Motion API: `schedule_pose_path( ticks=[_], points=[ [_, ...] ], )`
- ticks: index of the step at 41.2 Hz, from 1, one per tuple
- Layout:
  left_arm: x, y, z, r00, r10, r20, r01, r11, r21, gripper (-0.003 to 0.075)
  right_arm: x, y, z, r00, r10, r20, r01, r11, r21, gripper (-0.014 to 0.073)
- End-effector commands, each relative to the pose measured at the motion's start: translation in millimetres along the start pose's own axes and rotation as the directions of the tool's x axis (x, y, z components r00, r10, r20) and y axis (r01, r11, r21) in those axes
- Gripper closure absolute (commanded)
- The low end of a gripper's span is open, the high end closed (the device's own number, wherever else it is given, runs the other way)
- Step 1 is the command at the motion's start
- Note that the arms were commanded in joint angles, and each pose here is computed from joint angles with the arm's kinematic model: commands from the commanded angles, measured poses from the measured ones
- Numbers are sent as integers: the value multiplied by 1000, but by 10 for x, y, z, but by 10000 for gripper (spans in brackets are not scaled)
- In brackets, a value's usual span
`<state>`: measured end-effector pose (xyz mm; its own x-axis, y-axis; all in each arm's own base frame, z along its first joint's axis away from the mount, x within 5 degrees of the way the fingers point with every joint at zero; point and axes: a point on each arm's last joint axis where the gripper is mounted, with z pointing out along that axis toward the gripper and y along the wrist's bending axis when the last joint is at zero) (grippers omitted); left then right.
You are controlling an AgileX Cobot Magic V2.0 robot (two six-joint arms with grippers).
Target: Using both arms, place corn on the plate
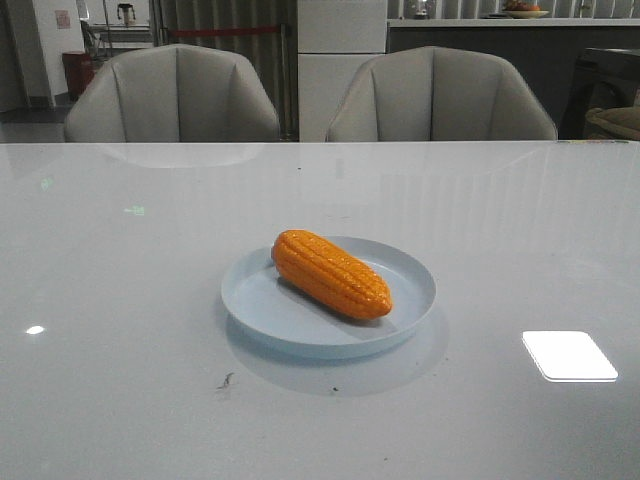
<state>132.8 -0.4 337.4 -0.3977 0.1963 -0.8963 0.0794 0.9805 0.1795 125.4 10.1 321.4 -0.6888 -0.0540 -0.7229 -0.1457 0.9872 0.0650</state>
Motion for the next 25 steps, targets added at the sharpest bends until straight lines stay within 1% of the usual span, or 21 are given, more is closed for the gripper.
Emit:
schedule_pose_path(
  ticks=[1, 20, 23, 25],
  points=[
    [-155, 29, -47, 994, -9, 107, 11, 1000, -17, 632, -112, -13, -64, 996, 3, 90, -5, 1000, 18, 88],
    [-138, 26, -35, 994, -9, 105, 11, 1000, -17, 632, -112, -13, -64, 996, 3, 90, -5, 1000, 18, 88],
    [-111, 18, -65, 991, -14, 132, 16, 1000, -19, 632, -112, -13, -64, 996, 3, 90, -5, 1000, 18, 88],
    [-80, 14, -109, 985, -8, 170, 13, 1000, -28, 632, -112, -13, -64, 996, 3, 91, -5, 1000, 18, 88]
  ],
)
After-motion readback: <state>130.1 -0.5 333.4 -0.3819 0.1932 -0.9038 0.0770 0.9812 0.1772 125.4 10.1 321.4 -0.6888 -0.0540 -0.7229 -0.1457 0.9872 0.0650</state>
